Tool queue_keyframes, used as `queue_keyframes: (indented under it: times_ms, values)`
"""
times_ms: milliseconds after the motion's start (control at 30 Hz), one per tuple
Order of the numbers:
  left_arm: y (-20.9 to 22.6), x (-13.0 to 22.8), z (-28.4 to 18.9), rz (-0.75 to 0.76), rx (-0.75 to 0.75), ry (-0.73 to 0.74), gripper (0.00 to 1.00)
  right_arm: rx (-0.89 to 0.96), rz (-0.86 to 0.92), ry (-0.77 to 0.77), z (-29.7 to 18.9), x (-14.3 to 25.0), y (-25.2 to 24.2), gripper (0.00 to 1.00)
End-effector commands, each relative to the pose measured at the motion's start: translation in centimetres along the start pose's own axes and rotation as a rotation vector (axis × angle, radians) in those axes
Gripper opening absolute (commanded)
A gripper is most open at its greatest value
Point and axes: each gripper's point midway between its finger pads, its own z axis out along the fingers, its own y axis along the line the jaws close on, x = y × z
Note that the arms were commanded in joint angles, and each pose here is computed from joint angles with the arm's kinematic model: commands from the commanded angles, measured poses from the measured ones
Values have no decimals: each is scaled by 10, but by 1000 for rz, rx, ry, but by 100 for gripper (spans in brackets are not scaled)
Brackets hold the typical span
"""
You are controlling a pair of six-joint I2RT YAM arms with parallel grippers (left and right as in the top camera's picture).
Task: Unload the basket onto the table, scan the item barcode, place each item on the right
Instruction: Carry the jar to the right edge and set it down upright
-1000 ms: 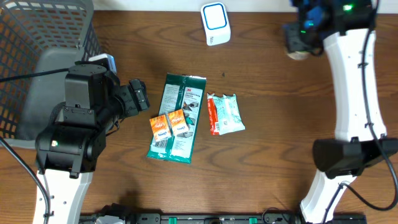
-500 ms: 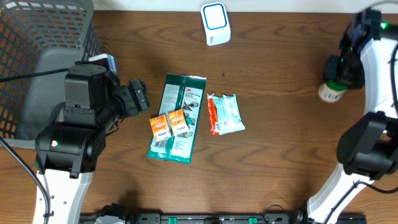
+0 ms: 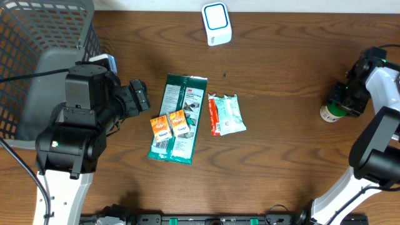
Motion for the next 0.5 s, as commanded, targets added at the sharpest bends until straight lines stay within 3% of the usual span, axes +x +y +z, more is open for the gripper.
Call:
queue_keyframes:
  times_ms: [0, 67, 167, 200, 233, 267, 467]
  values:
    - [1, -5, -4, 1, -11, -20, 90, -11, 57, 59, 20, 13, -12, 3]
    - [1, -5, -4, 1, -11, -20, 90, -20, 67, 63, 20, 13, -13, 14]
    - [1, -5, -4, 1, -11, -20, 90, -75, 81, 73, 12, 13, -8, 43]
    - [1, -5, -4, 1, -11, -20, 90, -92, 84, 73, 8, 11, -6, 64]
    - [1, -5, -4, 1, -11, -20, 90, -110, 90, 69, 1, 9, -4, 93]
    - [1, -5, -4, 1, -11, -20, 90, -117, 99, 64, -4, 7, -3, 99]
    - [1, -5, -4, 1, -11, -20, 90, -127, 106, 10, -53, -6, -4, 99]
